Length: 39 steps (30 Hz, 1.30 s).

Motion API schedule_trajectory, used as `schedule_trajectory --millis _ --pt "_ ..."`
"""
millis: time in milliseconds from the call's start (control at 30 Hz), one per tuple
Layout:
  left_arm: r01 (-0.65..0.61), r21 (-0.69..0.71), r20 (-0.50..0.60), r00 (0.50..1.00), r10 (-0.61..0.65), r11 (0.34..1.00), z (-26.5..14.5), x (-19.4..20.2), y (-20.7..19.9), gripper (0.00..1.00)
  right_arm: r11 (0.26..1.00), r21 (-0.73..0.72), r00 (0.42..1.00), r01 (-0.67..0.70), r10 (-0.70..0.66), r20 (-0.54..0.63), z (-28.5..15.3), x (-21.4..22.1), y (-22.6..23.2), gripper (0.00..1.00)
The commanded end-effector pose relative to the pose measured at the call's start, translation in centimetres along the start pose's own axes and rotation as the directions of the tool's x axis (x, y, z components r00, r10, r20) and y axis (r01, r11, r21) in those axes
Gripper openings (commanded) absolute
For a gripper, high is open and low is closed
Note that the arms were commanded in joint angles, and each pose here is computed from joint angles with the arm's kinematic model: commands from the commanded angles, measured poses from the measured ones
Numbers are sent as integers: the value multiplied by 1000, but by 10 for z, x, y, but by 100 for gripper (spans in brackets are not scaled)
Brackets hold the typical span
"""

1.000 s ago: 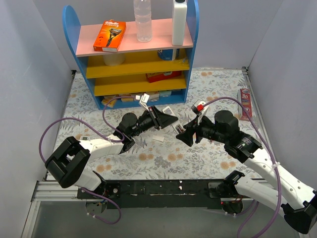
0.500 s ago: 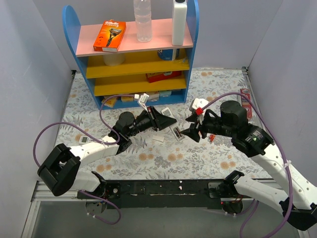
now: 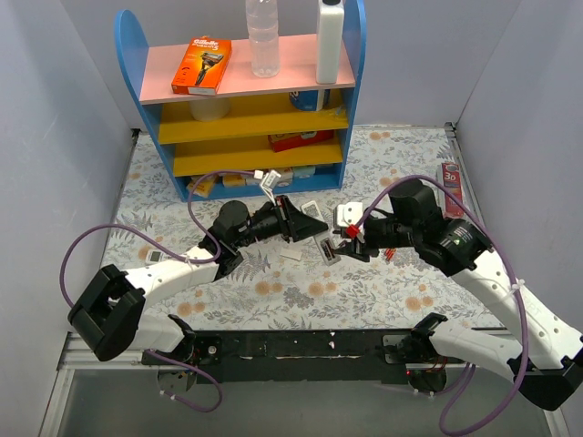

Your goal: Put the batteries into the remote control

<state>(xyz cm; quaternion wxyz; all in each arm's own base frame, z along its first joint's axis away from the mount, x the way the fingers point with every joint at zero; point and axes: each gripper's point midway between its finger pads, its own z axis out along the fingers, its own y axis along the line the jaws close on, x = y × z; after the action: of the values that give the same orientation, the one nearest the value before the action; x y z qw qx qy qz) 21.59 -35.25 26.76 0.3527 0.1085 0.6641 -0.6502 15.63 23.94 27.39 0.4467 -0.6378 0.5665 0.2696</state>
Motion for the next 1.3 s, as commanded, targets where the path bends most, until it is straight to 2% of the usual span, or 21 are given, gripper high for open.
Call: schedule_trajectory --millis 0,367,1267 --pt "-5 73 7 1000 5 997 5 -14 -24 0 994 -15 992 112 -111 52 -4 -23 -7 50" --pt "6 84 -22 1000 -4 996 10 -12 -23 0 991 -90 994 102 -99 37 8 -25 -5 32" --pt "6 121 -11 1000 -5 993 17 -22 -36 0 992 -119 994 49 -60 -88 20 17 8 18"
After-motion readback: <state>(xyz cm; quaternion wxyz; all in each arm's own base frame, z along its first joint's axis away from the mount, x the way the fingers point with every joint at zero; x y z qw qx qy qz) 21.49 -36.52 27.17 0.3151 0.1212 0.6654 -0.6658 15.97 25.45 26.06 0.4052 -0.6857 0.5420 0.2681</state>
